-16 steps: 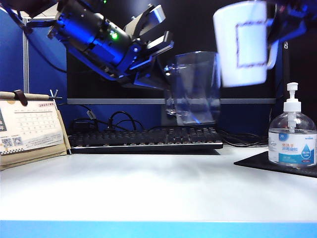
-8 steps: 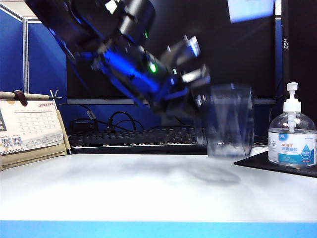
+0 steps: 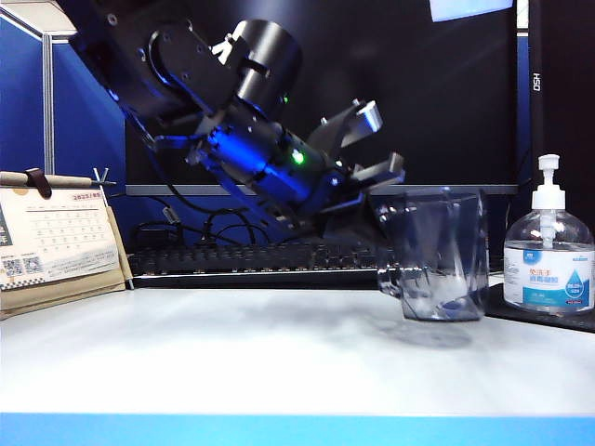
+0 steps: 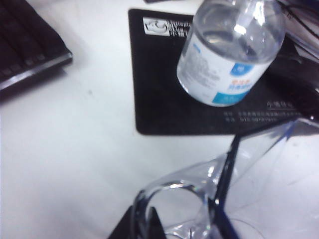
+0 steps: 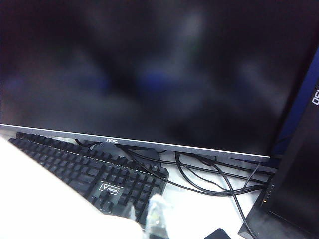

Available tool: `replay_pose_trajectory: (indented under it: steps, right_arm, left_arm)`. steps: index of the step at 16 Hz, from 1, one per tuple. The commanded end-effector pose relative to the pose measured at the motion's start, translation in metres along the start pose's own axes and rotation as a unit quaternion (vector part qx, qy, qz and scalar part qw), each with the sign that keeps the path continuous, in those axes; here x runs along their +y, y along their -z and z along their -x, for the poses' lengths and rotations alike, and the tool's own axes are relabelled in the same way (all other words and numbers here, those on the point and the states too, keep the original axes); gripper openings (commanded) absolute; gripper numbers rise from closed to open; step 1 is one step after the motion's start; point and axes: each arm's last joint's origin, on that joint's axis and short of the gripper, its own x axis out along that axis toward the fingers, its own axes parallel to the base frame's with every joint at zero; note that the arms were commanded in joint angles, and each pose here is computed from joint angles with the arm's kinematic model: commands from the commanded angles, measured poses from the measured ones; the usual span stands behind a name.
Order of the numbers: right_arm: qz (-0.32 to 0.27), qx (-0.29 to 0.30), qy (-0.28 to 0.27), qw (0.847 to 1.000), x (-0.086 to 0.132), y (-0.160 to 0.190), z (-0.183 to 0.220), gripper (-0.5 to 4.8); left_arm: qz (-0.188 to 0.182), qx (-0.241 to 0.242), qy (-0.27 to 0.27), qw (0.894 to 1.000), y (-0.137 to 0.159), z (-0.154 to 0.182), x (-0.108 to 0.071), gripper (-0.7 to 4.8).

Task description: Swap the positions of the transparent plastic cup and the white ceramic cup.

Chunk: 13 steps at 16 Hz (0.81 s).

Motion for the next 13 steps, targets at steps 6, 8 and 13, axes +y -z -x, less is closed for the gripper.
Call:
replay_pose_trajectory:
  steps: [6,8,13]
  right_arm:
    - [-0.004,-0.042,-0.002,0.999,0.000,-0.012,0.005,-0.05]
    - [-0.005,-0.041,-0.014,0.999,0.001,-0.012,0.005,-0.05]
    - [-0.008,-0.038,-0.022,0.999,0.001,-0.011,0.005,-0.05]
  left_arm:
    - [-0.005,-0.002,0.021,1.000,-0.005,-0.012,-0.012,-0.06]
    - [-0.004,0.006,0.020,1.000,-0.003,-0.012,-0.012,-0.06]
    - [0.000,0.018,0.021,1.000,0.005,-0.019,-0.010,-0.06]
